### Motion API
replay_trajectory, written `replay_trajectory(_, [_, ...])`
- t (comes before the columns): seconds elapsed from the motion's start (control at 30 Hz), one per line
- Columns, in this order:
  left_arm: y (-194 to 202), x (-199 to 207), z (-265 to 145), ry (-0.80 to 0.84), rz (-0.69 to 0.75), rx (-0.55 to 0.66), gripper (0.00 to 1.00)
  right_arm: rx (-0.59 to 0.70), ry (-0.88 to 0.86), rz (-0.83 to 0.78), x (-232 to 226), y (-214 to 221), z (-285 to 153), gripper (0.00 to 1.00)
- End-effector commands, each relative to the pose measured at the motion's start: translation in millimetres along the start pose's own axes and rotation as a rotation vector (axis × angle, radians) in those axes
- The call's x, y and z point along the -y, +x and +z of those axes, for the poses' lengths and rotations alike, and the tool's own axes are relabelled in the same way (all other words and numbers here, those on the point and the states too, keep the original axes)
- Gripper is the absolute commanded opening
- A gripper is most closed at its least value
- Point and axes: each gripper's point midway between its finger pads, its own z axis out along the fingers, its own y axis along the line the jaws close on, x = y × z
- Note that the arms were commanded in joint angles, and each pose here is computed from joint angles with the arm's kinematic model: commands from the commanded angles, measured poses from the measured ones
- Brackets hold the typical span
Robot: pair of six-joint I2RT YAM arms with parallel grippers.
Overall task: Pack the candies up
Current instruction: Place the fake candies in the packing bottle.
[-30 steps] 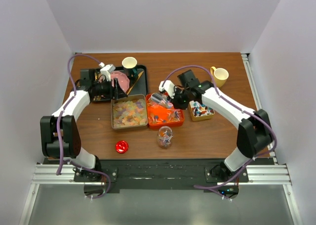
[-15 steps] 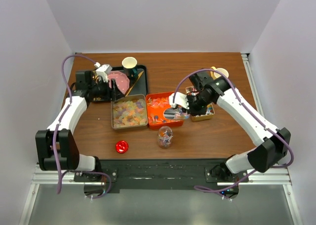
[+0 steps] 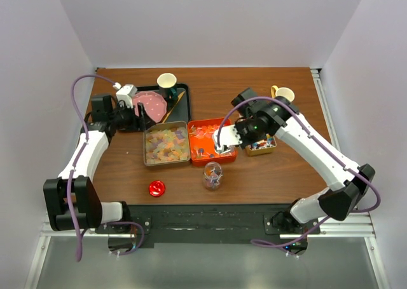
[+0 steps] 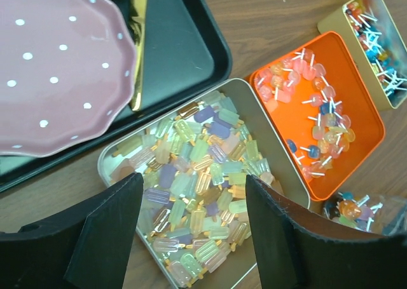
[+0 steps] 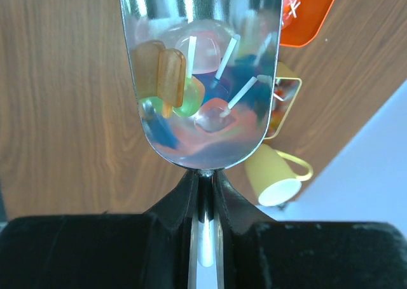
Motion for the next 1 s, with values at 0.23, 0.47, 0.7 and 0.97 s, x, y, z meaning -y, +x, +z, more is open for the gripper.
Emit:
replay_trajectory(0.23, [-14.9, -24.9, -7.9, -0.115, 0.012, 0.070, 0.71, -0.302, -0.190, -0.239, -42.9, 20.9, -11.9, 0.00])
replay_trajectory(0.47, [-12.3, -60.5, -25.4, -0.327, -0.025, 0.082, 0.69, -0.358, -0.173, -0.316, -45.3, 13.2, -12.6, 0.00])
replay_trajectory(0.7, [5.5, -83.1, -33.3, -0.443, -0.051, 0.055, 0.70, -0.397, -0.157, -0.377, -49.3, 6.1, -13.0, 0.00])
replay_trajectory(0.97, [9.3, -93.1, -38.0, -0.503, -0.055, 0.038, 0.72, -0.495, -0.119, -0.424, -42.2, 5.4, -14.6, 0.00])
